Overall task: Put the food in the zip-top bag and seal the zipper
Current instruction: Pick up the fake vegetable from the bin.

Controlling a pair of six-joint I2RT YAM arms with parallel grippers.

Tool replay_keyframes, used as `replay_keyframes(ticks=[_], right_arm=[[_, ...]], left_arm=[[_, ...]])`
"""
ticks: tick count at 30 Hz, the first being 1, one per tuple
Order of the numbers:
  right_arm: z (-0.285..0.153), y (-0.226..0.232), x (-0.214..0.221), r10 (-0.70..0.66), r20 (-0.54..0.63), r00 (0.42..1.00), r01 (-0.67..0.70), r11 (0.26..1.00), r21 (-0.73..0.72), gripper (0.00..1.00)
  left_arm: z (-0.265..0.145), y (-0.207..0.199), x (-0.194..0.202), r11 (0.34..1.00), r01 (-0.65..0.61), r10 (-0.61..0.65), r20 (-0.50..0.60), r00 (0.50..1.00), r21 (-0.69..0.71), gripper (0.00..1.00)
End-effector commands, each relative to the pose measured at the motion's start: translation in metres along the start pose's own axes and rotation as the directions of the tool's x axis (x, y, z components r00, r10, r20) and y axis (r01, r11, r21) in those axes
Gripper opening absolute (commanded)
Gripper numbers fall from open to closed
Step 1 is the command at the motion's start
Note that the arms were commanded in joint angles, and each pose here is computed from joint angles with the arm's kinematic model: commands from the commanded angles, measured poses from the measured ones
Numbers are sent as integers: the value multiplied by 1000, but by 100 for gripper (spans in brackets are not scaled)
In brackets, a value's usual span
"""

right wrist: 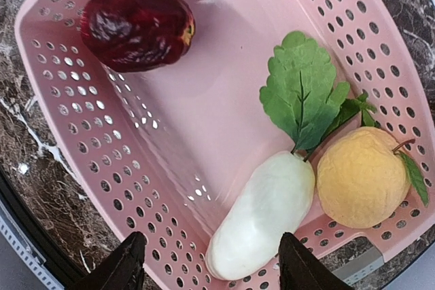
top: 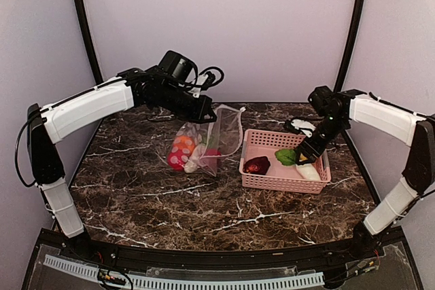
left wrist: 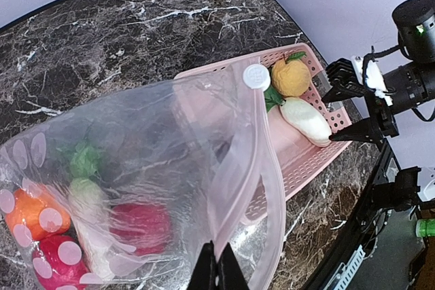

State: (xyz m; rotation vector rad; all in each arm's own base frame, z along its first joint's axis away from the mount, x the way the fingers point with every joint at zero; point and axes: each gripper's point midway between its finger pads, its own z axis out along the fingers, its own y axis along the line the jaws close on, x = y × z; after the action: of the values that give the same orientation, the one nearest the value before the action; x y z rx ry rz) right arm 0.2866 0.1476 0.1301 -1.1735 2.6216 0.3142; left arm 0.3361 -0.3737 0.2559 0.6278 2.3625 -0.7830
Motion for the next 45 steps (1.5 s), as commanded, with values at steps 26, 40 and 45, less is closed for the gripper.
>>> replay_keyframes(ticks=[26, 40, 45], right_arm=[[53, -35, 52, 206, -215, 955, -207, 978, 20, 55], [67, -41, 52, 210, -236, 949, -211, 977, 23, 50], [71, -42, 49, 213, -236, 948, -215, 976, 15, 51]], left_arm=[[-3, 1, 8, 1000, -22, 22, -1, 1000, -3, 1], [-3, 3, 11, 1000, -19, 19, 0, 1000, -3, 1], [-2, 2, 10, 1000, -18, 18, 3, 1000, -1, 1]])
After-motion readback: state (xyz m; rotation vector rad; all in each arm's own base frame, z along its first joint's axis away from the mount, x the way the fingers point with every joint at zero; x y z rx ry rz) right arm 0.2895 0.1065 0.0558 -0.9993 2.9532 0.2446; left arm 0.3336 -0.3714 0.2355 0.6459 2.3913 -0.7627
